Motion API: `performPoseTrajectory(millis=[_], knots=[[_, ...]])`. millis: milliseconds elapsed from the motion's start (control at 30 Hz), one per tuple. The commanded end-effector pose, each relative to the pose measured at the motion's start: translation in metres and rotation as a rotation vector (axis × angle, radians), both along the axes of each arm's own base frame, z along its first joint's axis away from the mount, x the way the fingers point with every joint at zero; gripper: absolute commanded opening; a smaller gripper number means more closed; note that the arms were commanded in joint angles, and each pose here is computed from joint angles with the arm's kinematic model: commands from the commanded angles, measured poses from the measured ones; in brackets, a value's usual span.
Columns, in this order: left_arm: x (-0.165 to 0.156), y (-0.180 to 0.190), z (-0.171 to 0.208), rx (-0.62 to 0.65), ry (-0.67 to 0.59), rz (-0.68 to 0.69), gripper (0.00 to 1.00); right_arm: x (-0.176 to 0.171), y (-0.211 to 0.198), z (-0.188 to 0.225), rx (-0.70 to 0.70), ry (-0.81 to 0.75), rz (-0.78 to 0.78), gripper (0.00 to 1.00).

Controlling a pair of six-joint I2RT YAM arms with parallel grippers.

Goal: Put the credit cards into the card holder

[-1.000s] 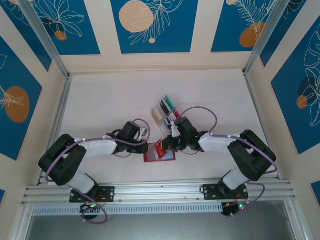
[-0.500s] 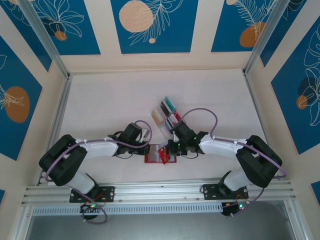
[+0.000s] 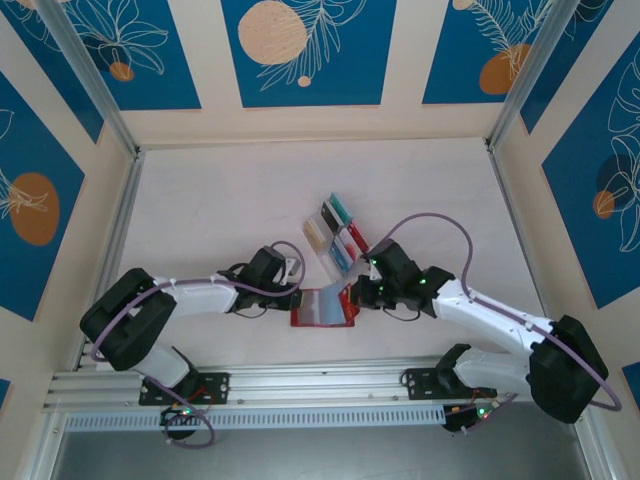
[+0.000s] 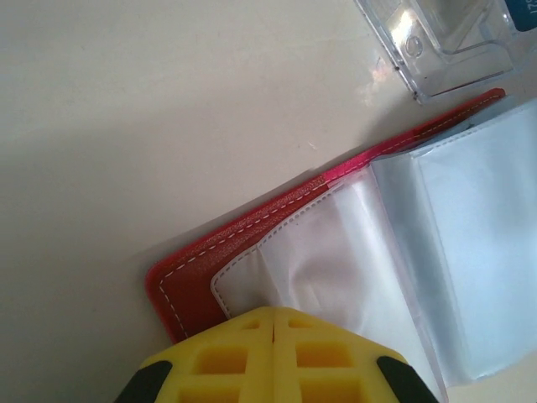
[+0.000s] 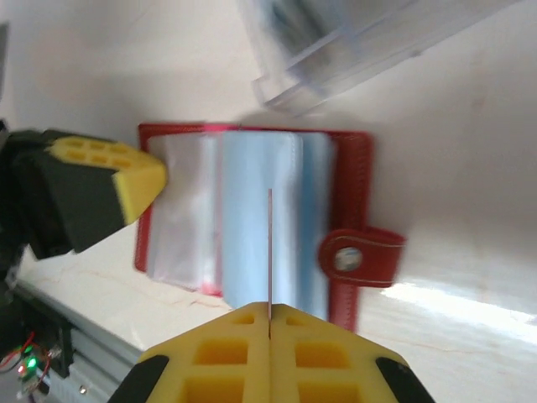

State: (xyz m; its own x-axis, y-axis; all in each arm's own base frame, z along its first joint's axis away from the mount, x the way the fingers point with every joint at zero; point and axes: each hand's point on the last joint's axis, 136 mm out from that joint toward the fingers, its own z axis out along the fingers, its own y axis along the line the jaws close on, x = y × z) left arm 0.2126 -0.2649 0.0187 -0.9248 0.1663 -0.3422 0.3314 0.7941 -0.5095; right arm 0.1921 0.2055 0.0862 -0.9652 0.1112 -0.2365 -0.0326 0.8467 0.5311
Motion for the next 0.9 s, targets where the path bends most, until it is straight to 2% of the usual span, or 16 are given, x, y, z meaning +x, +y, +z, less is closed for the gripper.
performPoseTrajectory(millis=[0, 267, 867], knots=[[-0.036, 0.026, -0.045, 0.145, 0.145, -0.007, 0.03, -0.007, -0.028, -0.022, -0.096, 0.077, -0.028, 0.00], [-0.036, 0.026, -0.045, 0.144, 0.147, 0.000, 0.03, 0.023, -0.028, -0.014, -0.030, 0.056, -0.048, 0.00], [-0.037, 0.031, -0.048, 0.164, 0.147, 0.014, 0.03, 0.092, 0.005, -0.003, 0.064, 0.004, -0.047, 0.00]])
